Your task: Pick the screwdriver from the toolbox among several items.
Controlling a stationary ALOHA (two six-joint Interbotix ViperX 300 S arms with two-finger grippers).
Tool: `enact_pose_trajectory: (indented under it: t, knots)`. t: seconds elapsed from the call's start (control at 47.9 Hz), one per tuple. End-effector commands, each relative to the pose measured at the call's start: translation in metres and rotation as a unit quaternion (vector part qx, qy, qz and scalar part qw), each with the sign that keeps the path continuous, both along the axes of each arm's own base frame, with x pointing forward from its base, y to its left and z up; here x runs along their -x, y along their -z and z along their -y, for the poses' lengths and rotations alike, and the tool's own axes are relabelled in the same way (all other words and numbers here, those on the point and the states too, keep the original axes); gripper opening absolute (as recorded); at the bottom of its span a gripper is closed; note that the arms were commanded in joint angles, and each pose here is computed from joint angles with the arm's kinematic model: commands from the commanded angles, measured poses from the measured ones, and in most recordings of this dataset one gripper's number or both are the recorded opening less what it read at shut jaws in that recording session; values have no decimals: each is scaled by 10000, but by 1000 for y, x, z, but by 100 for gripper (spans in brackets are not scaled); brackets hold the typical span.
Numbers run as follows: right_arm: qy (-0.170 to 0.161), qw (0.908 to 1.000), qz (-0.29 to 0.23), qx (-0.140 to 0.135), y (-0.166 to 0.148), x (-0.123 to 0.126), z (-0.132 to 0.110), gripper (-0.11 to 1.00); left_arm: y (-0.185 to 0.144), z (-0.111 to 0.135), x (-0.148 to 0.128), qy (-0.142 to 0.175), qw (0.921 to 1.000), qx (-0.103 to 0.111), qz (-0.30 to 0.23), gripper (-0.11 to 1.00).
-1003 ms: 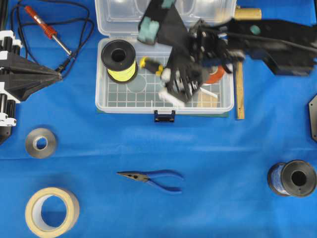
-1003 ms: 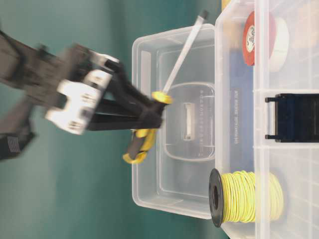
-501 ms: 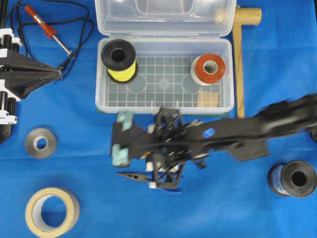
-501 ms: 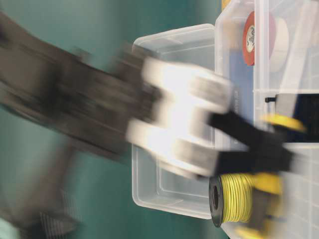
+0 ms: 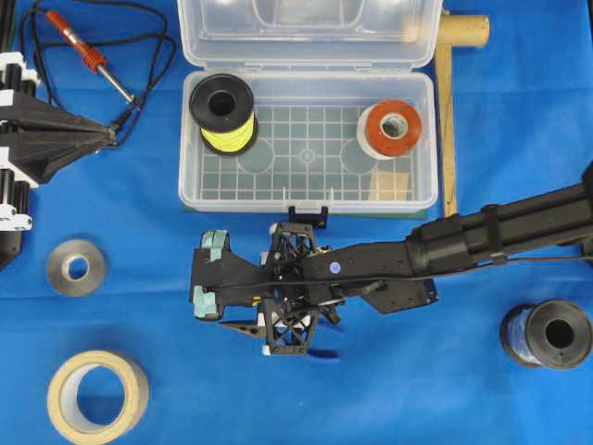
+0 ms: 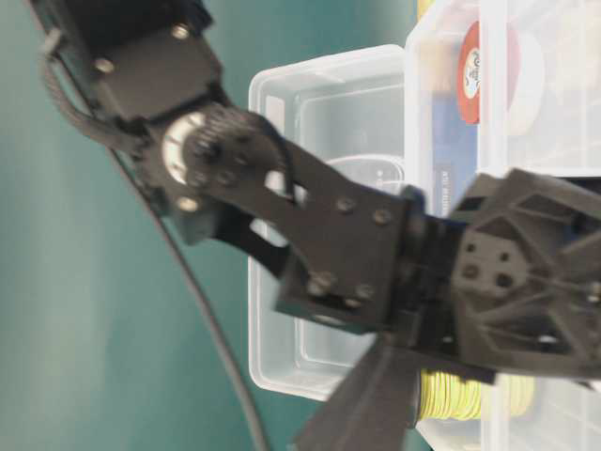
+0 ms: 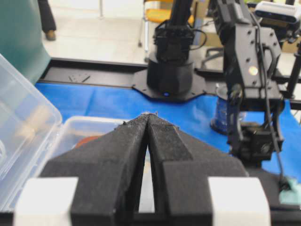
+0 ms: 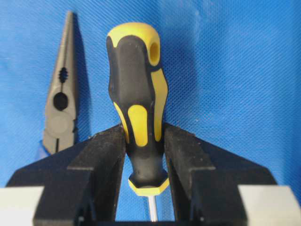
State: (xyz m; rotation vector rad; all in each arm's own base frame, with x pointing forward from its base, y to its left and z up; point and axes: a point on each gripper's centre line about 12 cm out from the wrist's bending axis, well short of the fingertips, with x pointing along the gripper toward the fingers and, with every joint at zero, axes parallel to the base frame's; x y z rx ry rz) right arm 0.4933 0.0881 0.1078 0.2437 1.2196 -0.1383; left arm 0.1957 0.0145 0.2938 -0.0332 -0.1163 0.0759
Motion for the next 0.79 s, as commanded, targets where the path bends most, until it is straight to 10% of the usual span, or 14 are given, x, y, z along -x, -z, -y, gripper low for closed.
enact_pose_trajectory:
  t: [0.0,0.188,0.397,0.773]
  knots:
    - [129,9997,130,-144,-12,-5,3,27,-4,-1,-1,-26,10000,-4,53,0]
    - [179,9997,56,-171,-17,-2,4,30,-4,-2,0,-57,10000,-5,69,0]
    - [103,9999,118,0,-74,15,10,82,-5,-2,1,-61,10000,4,54,0]
    - [-235,9878,1395,647,-183,111,33,77,-4,-2,6,-40,10000,79,-16,0]
